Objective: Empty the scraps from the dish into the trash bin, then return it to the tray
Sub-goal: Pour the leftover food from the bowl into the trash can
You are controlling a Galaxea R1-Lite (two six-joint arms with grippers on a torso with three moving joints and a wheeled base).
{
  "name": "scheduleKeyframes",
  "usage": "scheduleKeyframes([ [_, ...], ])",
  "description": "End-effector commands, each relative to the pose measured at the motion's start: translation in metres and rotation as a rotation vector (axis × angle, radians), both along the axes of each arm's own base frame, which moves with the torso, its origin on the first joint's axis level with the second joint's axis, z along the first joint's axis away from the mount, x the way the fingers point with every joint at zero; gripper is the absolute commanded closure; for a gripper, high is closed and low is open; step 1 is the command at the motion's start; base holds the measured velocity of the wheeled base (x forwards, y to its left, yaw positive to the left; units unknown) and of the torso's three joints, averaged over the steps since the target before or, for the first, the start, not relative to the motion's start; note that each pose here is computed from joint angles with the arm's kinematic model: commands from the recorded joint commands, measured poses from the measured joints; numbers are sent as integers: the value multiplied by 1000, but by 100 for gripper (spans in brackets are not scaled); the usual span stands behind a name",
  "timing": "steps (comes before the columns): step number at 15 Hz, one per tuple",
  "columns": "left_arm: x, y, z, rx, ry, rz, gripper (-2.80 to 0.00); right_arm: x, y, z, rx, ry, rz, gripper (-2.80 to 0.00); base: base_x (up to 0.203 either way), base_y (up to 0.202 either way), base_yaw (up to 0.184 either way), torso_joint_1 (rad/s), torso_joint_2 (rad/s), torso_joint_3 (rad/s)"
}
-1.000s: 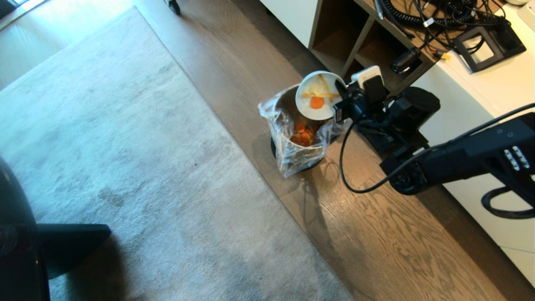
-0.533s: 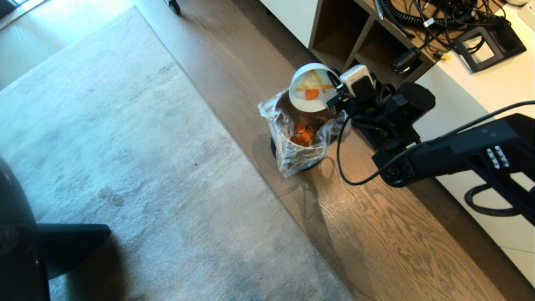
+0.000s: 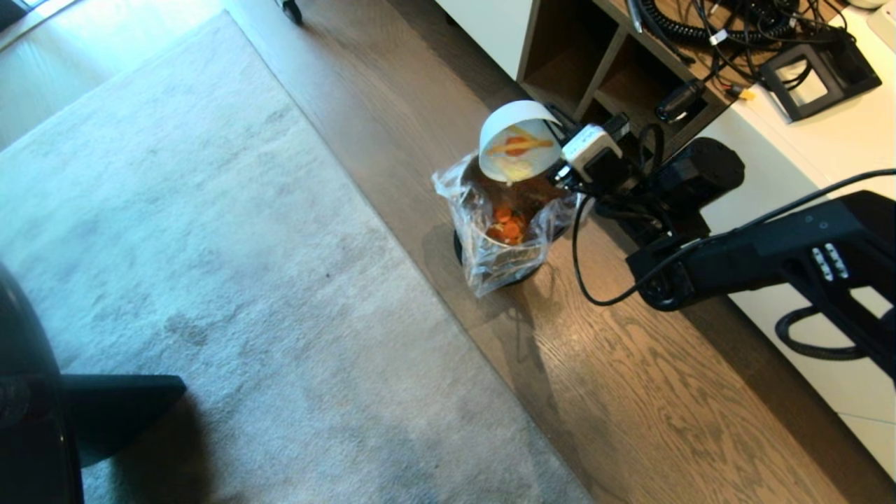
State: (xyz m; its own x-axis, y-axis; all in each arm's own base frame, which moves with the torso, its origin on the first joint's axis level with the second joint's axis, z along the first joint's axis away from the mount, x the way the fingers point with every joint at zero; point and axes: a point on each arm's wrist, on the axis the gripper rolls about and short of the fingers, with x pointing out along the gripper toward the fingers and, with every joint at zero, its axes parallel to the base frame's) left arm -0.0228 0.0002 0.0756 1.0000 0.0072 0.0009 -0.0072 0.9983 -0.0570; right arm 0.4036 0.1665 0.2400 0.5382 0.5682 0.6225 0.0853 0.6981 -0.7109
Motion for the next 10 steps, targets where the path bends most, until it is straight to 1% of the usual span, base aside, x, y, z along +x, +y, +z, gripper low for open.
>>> scheduleKeyframes([
  [1, 0, 0, 0, -1, -1, 0, 0, 0, -1, 1, -14, -24, 1, 0, 0, 0, 0, 0, 0, 0],
  [3, 0, 0, 0, -1, -1, 0, 0, 2, 0, 6, -16, -54, 11, 0, 0, 0, 0, 0, 0, 0],
  [6, 0, 0, 0, 0, -1, 0, 0, 6, -5, 6, -93, -111, 43, 0, 0, 0, 0, 0, 0, 0],
  [9, 0, 0, 0, 0, -1, 0, 0, 7, -8, 10, -150, -169, 53, 0, 0, 0, 0, 0, 0, 0],
  [10, 0, 0, 0, -1, -1, 0, 0, 6, -8, 11, -152, -176, 54, 0, 0, 0, 0, 0, 0, 0],
])
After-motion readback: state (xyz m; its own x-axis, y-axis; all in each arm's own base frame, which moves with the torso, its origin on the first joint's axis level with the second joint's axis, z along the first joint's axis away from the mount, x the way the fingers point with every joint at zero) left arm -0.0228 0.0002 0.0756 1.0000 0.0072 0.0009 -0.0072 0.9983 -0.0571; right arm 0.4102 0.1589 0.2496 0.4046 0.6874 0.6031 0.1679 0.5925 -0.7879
